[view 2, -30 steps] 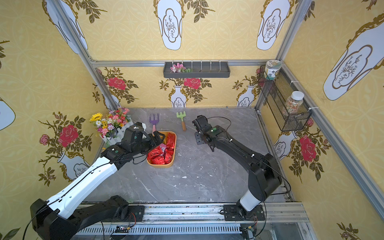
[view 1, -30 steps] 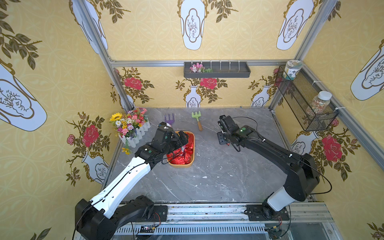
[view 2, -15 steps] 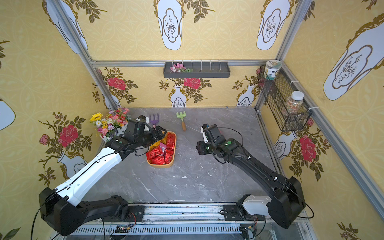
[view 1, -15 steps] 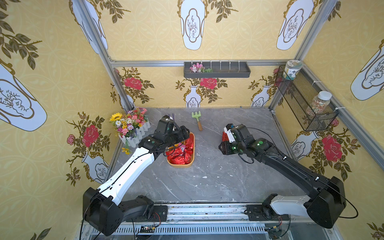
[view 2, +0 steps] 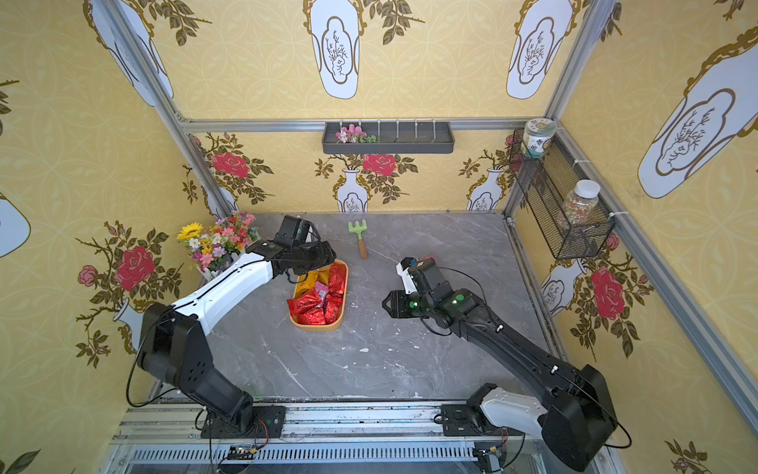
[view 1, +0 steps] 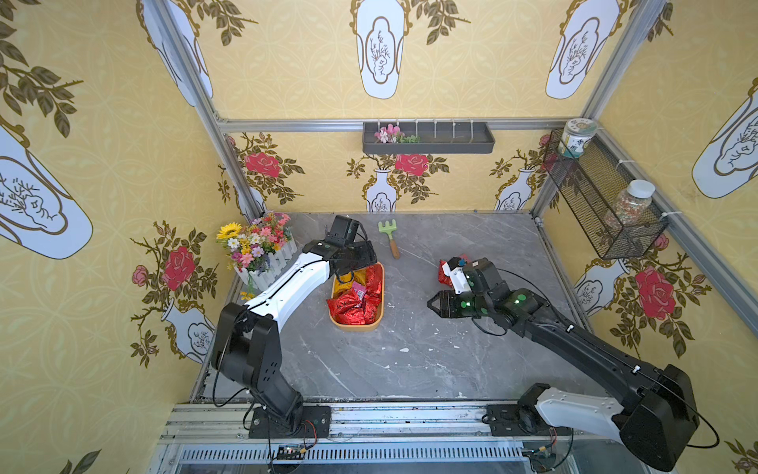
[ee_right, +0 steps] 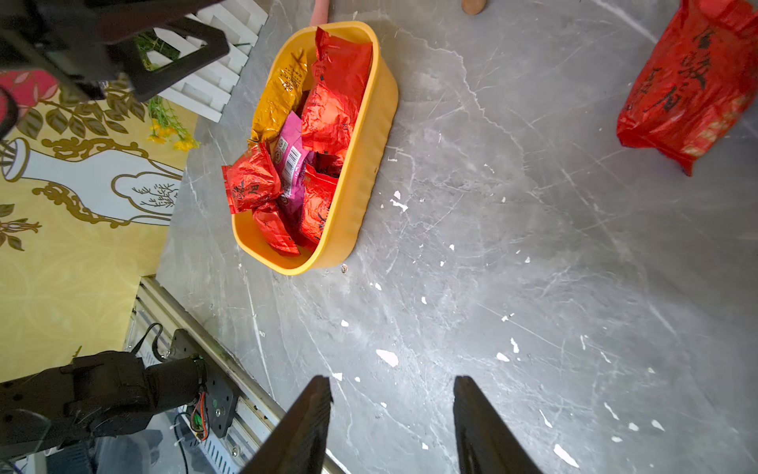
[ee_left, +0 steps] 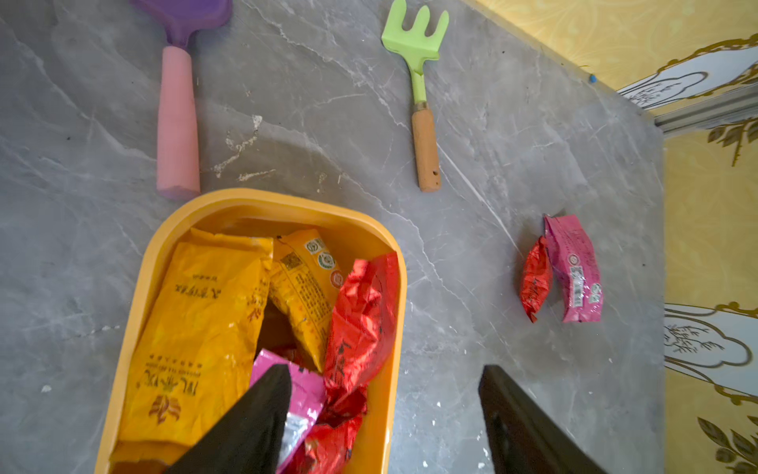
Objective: Take the tea bags out of the storage box
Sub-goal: Pick up the tea bag from the storage box.
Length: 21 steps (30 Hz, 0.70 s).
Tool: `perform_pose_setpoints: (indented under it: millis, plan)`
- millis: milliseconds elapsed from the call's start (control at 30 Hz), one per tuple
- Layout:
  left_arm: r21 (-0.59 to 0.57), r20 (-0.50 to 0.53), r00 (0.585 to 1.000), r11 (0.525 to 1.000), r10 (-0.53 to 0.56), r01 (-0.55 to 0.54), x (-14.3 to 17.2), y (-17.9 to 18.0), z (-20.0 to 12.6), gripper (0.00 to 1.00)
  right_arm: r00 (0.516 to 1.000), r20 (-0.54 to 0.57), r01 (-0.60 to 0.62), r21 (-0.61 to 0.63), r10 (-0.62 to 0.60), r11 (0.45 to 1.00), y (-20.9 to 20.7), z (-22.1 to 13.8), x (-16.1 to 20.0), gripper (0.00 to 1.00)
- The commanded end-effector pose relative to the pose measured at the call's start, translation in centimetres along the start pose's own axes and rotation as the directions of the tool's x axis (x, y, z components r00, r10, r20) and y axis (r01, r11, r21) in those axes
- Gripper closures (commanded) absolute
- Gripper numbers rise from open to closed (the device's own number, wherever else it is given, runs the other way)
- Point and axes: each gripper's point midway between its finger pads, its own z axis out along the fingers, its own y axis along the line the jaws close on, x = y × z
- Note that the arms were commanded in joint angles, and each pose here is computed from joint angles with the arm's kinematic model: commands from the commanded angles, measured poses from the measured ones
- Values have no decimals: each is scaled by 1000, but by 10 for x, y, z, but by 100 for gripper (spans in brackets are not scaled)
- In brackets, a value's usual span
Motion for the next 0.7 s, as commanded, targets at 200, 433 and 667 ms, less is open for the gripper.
perform_pose_setpoints:
  millis: [200, 433, 667]
  plan:
    - [-76, -91, 994, 995, 59, -66, 1, 10, 51, 32, 999, 33, 2, -39, -1, 999, 9, -11, -3, 47]
    - [-110, -133, 989, 991, 59, -74, 6, 22, 76, 48, 999, 35, 12, -29, -11, 1000, 9, -12, -5, 47]
    - [-88, -144, 988, 994, 56, -69, 7, 19, 80, 54, 1000, 26, 2, -22, -2, 1000, 6, -8, -3, 47]
